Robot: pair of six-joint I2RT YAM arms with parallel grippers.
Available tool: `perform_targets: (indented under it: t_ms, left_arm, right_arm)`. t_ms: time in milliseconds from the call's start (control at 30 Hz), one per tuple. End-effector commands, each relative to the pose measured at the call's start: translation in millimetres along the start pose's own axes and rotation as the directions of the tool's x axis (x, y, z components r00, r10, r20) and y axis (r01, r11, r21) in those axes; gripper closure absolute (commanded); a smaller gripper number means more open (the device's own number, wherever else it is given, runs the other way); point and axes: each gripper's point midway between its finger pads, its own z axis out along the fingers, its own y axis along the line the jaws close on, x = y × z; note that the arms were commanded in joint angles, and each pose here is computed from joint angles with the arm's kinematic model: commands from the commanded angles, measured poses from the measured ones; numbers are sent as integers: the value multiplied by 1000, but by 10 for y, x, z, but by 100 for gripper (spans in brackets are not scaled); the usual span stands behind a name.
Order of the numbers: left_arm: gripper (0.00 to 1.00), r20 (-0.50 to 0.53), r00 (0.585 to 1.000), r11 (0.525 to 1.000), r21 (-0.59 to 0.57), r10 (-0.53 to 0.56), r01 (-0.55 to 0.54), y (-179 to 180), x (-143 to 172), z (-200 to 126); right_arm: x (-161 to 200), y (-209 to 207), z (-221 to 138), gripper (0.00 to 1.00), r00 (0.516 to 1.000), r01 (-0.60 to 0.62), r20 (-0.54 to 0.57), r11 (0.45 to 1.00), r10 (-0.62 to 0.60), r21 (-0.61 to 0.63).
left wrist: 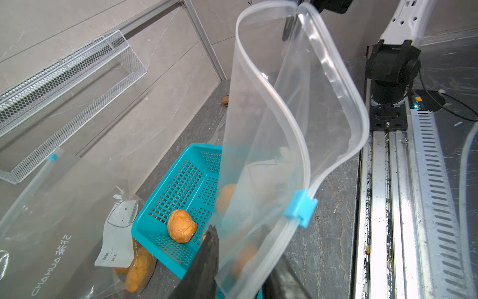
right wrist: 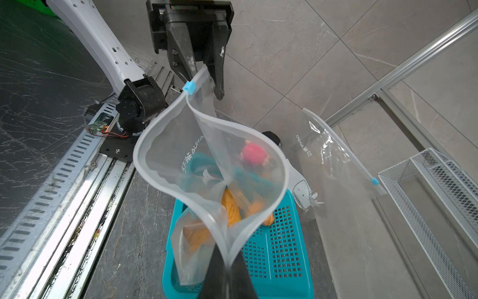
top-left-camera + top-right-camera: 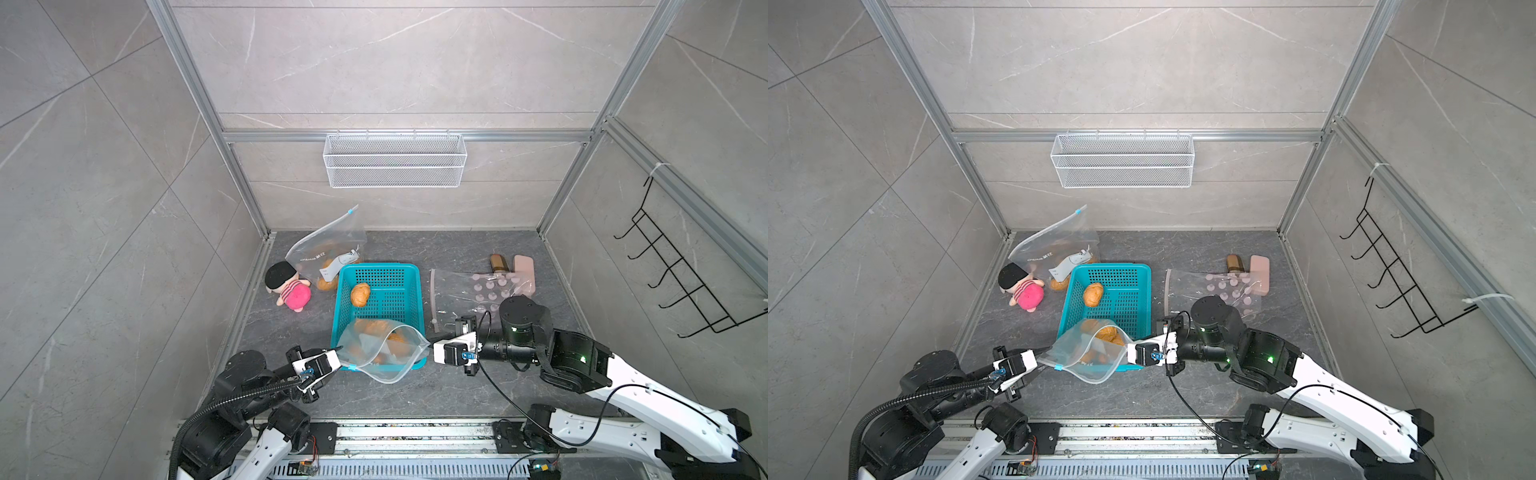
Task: Put the potatoes into a zipper bag and zip it
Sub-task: Adjust the zipper food storage bag in the basket.
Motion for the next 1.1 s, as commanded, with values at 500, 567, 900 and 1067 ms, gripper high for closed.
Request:
perform_targets:
  t_ms: [500, 567, 900, 1067]
  left_arm:
    - [100, 32, 999, 1000, -13, -3, 3, 15, -124, -88]
    - [100, 41, 999, 999, -35, -3, 5, 62, -154, -92]
    - [100, -83, 990, 977, -190, -114, 96, 480, -40, 9]
    - [100, -169, 967, 955, -260, -192, 145, 691, -16, 3]
  right_arm:
    - [158, -97, 136, 100, 996, -67, -62, 998, 68, 19]
    - [194, -146, 174, 100, 993, -86, -76, 996, 89, 38]
    - [164, -366, 230, 31, 981, -168, -85, 981, 177, 99]
    - [-292, -573, -78, 15, 967, -253, 50, 959, 248, 131]
